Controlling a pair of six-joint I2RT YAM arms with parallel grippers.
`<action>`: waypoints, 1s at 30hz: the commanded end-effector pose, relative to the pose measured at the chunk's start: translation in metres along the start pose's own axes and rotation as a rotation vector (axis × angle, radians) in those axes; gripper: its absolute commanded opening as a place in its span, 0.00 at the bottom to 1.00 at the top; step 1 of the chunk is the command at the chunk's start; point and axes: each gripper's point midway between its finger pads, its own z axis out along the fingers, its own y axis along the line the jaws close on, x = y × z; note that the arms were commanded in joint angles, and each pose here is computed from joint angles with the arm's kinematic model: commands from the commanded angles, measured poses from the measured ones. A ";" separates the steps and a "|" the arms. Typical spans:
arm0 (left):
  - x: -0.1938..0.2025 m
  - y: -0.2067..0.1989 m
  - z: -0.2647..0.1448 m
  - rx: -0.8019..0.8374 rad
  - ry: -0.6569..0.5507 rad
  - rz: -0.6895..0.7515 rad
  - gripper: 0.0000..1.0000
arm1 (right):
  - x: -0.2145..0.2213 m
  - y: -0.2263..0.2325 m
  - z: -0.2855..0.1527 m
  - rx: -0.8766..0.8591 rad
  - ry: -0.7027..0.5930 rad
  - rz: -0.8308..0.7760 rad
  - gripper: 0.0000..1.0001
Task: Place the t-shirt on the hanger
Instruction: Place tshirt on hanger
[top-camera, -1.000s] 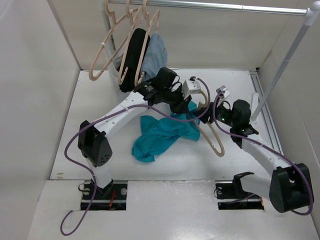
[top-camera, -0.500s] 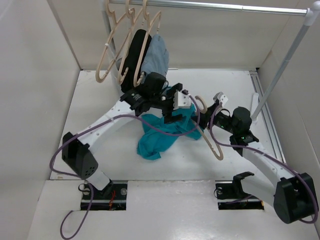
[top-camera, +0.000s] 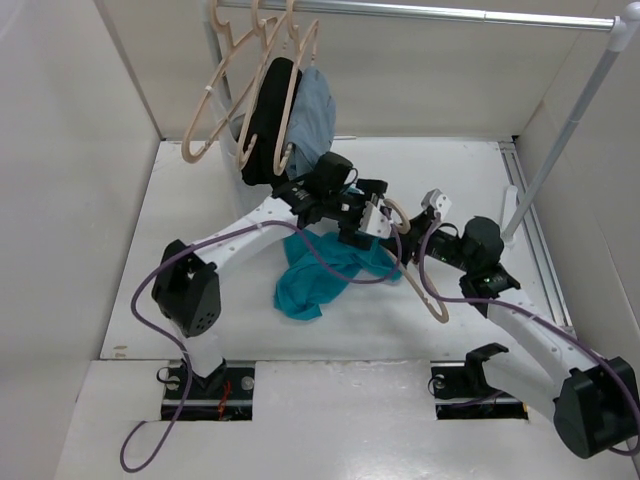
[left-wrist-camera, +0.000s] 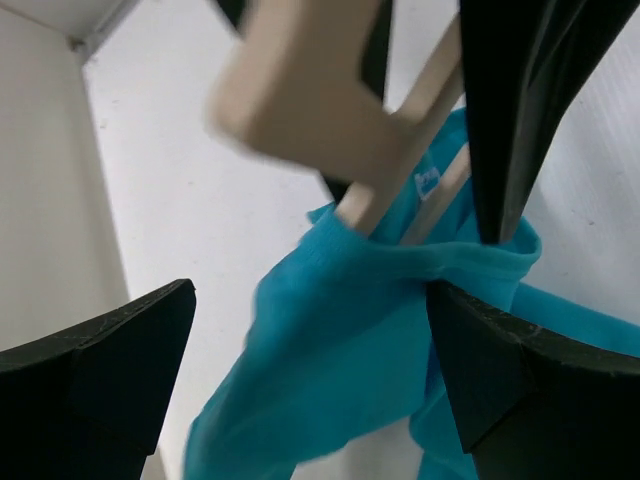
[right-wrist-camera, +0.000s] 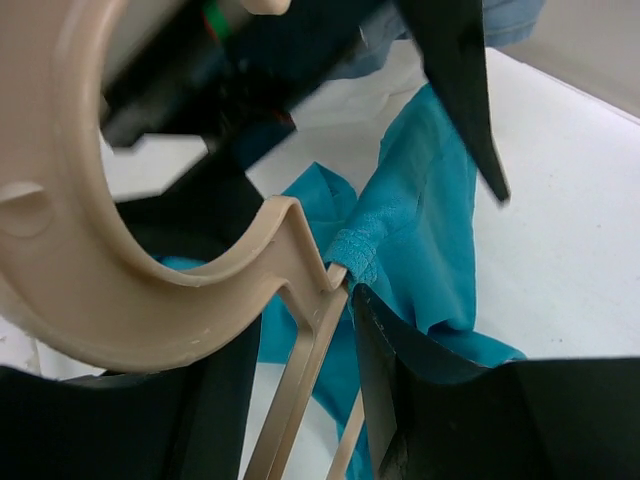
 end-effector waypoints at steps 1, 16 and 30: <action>-0.029 0.013 -0.001 0.004 -0.030 0.095 1.00 | -0.042 0.008 0.001 -0.031 -0.089 -0.110 0.00; -0.019 -0.001 -0.018 0.092 -0.022 -0.073 0.00 | -0.064 -0.005 -0.010 0.059 -0.113 -0.099 0.39; 0.014 0.013 -0.025 -0.133 0.125 -0.571 0.00 | -0.080 -0.062 -0.121 0.808 0.027 0.247 0.54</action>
